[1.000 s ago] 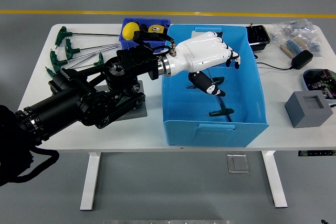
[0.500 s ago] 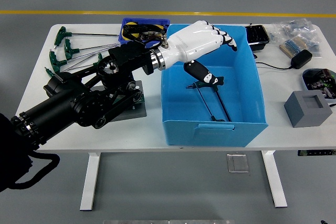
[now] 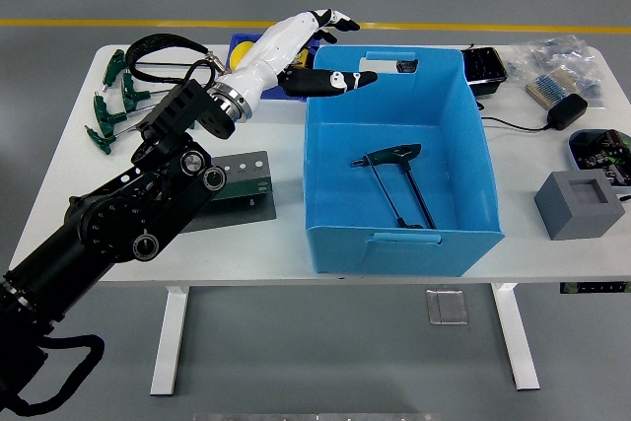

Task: Lift tool from toolbox,place it in box,lift tool from toolbox,place it in box

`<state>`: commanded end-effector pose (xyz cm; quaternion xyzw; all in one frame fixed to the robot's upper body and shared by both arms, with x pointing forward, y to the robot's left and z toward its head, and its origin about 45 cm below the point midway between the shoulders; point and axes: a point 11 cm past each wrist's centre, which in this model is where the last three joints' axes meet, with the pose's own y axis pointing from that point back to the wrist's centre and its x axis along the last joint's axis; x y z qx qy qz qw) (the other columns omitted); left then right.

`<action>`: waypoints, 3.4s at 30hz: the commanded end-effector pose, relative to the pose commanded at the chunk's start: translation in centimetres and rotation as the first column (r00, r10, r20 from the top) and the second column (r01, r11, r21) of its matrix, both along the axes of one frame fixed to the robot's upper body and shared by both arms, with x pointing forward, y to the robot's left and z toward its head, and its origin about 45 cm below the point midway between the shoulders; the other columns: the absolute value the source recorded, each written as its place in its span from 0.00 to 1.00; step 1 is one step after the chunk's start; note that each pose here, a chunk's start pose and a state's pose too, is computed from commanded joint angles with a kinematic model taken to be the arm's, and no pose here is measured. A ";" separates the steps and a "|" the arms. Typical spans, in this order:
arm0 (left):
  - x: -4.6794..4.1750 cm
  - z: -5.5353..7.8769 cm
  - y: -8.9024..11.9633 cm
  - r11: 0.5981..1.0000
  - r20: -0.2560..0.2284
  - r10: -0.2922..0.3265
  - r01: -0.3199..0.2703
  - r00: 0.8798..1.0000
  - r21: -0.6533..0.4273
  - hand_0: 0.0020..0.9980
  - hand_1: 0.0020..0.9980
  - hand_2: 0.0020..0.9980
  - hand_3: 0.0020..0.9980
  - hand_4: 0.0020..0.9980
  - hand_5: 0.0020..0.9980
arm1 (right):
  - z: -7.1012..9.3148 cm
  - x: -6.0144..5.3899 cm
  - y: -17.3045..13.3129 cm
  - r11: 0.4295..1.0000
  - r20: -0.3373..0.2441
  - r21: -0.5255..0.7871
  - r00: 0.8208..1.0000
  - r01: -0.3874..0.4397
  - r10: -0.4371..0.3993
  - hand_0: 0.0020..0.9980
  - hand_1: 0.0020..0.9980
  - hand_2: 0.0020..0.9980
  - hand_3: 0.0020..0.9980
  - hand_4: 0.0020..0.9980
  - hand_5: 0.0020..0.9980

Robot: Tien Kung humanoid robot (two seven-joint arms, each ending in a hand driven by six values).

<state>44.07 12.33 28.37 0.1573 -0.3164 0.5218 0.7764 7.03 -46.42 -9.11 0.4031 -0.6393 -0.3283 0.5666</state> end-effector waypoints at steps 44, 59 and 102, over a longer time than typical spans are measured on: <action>-9.47 -7.6 21.6 0.716 -0.282 0.375 -0.469 0.883 -0.516 0.77 0.81 0.91 0.81 0.96 1.00 | -0.9 -1.8 1.5 0.999 -0.022 0.028 1.000 0.022 -0.021 0.61 0.58 0.67 0.62 0.84 0.91; -9.58 -8.6 21.9 0.624 -0.340 0.363 -0.497 0.868 -0.603 0.77 0.81 0.91 0.82 0.96 1.00 | -0.8 -1.8 1.3 1.000 -0.021 0.023 1.000 0.018 -0.018 0.60 0.58 0.68 0.62 0.82 0.91; -9.87 -9.7 22.9 0.594 -0.368 0.339 -0.500 0.866 -0.631 0.96 1.00 1.00 1.00 1.00 1.00 | -0.8 -1.7 1.2 1.000 -0.024 0.025 1.000 0.016 -0.016 0.60 0.57 0.67 0.62 0.82 0.91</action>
